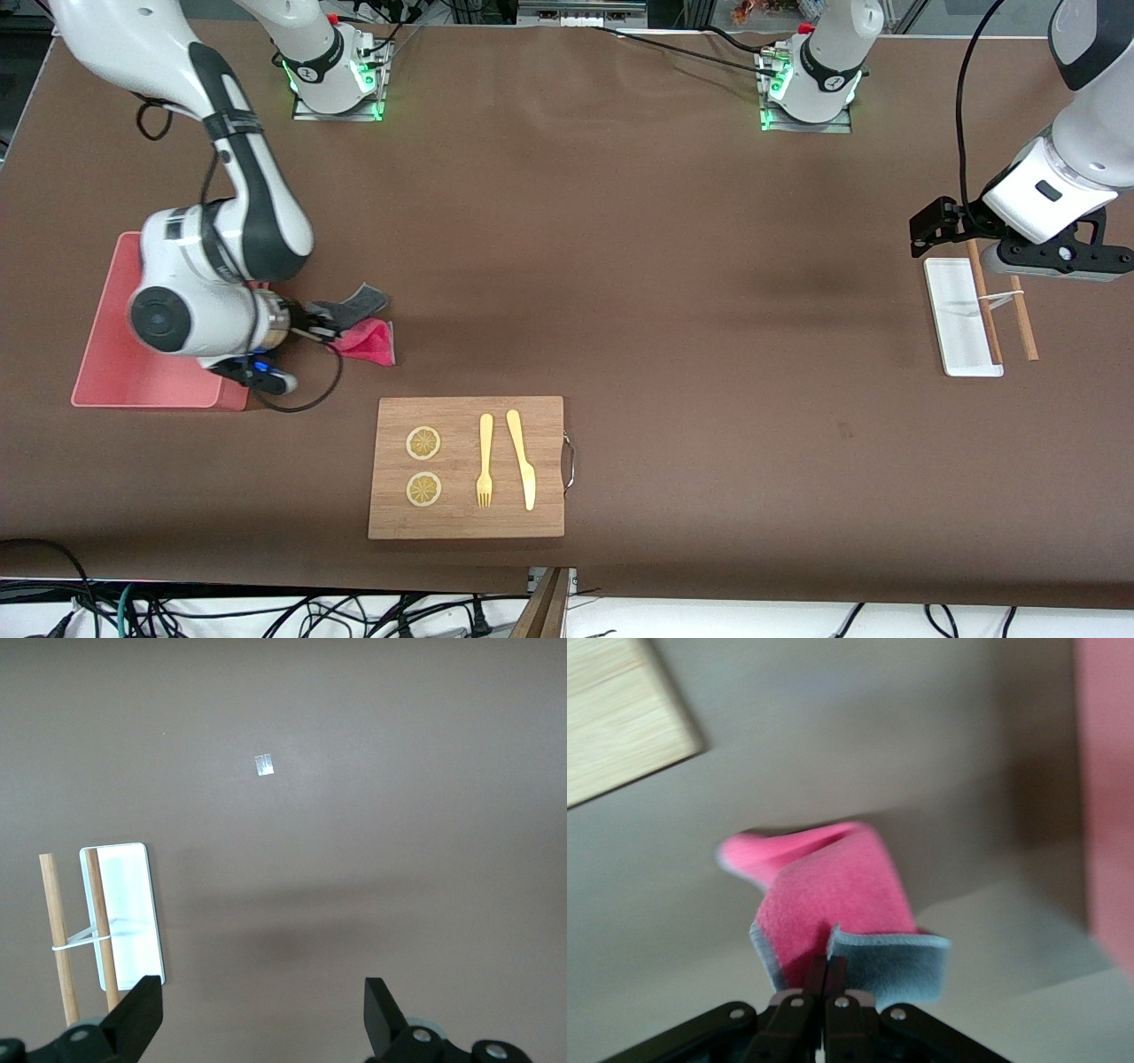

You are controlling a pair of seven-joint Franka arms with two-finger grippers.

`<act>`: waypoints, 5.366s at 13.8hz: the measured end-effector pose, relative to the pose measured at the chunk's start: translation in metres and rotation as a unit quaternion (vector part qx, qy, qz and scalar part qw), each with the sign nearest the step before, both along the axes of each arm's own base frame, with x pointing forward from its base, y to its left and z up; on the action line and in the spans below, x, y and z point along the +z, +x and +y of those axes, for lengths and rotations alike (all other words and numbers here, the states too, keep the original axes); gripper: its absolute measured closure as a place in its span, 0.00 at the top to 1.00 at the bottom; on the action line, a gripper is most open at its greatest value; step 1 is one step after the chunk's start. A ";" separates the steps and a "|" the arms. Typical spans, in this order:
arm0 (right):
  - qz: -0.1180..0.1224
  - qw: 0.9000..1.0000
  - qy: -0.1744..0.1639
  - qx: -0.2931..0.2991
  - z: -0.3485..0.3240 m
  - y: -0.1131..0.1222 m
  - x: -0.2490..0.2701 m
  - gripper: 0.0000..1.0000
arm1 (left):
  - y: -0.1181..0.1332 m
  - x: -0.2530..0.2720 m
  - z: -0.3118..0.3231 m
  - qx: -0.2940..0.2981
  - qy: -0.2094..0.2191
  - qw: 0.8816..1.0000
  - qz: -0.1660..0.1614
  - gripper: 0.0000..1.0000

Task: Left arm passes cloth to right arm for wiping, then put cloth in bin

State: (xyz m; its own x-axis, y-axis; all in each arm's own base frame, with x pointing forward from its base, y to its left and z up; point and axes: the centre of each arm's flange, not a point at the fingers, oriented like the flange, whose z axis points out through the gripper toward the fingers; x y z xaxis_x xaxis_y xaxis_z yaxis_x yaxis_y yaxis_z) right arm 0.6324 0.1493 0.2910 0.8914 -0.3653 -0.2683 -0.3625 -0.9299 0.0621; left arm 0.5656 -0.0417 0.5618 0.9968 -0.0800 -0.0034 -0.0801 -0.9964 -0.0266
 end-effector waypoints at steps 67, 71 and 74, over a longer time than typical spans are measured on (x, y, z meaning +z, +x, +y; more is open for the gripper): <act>-0.010 0.978 0.014 0.207 -0.307 0.002 -0.027 0.30 | -0.001 -0.004 0.003 0.007 -0.012 1.000 0.009 1.00; -0.022 0.980 0.043 0.194 -0.303 -0.010 0.116 0.71 | -0.001 -0.004 0.003 0.007 -0.011 1.000 0.009 1.00; -0.036 0.982 0.033 0.184 -0.261 -0.024 0.209 1.00 | -0.001 -0.004 0.003 0.007 -0.011 1.000 0.009 1.00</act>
State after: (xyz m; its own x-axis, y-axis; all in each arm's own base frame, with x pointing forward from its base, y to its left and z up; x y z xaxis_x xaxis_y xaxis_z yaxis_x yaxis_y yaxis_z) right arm 0.6083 -0.1117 0.5002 0.9772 0.0002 -0.2124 -0.0033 -0.9999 -0.0161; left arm 0.5642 -0.0384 0.5580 0.9976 -0.0665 -0.0197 -0.0666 -0.9978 -0.0024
